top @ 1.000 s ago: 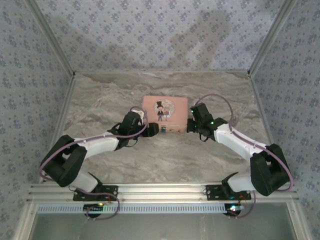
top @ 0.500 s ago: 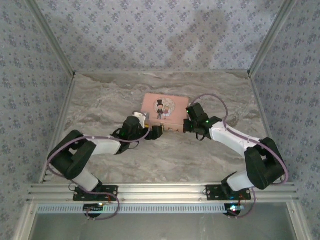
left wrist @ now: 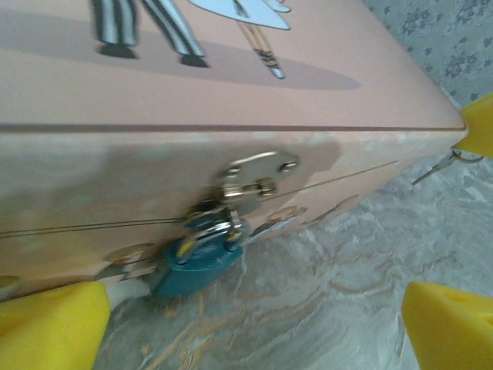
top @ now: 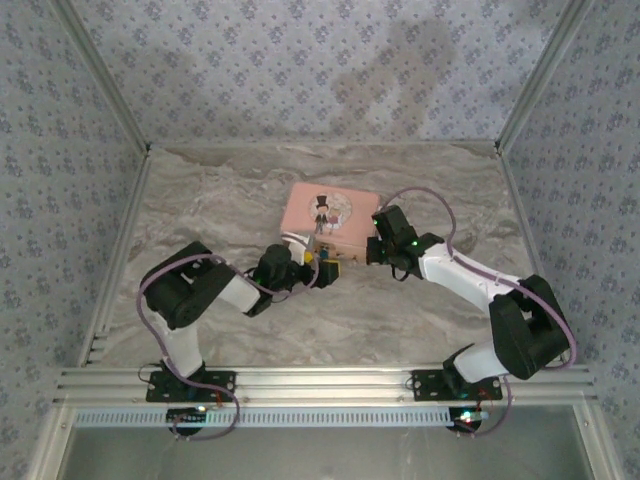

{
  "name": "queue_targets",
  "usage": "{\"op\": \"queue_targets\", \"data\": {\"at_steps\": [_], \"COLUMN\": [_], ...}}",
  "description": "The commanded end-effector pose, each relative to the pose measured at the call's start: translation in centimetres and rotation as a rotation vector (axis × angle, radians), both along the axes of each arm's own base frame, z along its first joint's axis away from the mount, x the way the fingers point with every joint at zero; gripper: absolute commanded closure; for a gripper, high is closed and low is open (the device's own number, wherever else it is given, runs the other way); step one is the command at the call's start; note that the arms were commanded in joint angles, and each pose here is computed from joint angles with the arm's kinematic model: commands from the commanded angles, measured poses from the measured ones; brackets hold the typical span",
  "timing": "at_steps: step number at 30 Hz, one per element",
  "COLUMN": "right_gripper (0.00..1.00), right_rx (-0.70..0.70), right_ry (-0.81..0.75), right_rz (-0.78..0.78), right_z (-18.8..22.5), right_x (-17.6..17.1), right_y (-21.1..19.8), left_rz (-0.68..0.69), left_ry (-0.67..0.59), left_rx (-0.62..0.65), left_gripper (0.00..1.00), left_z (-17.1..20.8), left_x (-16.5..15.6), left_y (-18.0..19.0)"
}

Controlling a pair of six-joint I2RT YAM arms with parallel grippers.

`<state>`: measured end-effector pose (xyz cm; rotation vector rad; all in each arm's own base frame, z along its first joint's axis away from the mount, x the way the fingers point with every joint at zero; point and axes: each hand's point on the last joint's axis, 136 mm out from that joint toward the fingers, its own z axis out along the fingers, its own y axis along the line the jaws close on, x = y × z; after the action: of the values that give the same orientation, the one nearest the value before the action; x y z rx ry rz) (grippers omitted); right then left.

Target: Unlock a padlock with a key

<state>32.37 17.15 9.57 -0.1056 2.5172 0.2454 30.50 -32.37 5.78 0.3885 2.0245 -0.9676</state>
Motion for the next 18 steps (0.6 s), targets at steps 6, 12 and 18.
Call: {"op": "queue_targets", "data": {"at_steps": [6, 12, 18], "right_gripper": [1.00, 1.00, 1.00], "right_rx": [-0.001, -0.001, 0.003], "right_ry": [-0.033, -0.029, -0.037], "right_rz": [-0.003, -0.008, -0.011], "right_z": [0.8, 0.6, 0.8], "right_x": [1.2, 1.2, 1.2], "right_y": [0.1, -0.1, -0.2], "left_rz": [-0.142, -0.151, -0.162], "left_ry": [-0.042, 0.003, 0.020], "left_rx": [-0.124, -0.232, -0.295], "left_gripper": [0.11, 0.22, 0.26], "left_z": [2.5, 3.2, 3.9], "left_x": [-0.3, 0.1, 0.3], "left_y": [-3.4, -3.0, -2.8]}}
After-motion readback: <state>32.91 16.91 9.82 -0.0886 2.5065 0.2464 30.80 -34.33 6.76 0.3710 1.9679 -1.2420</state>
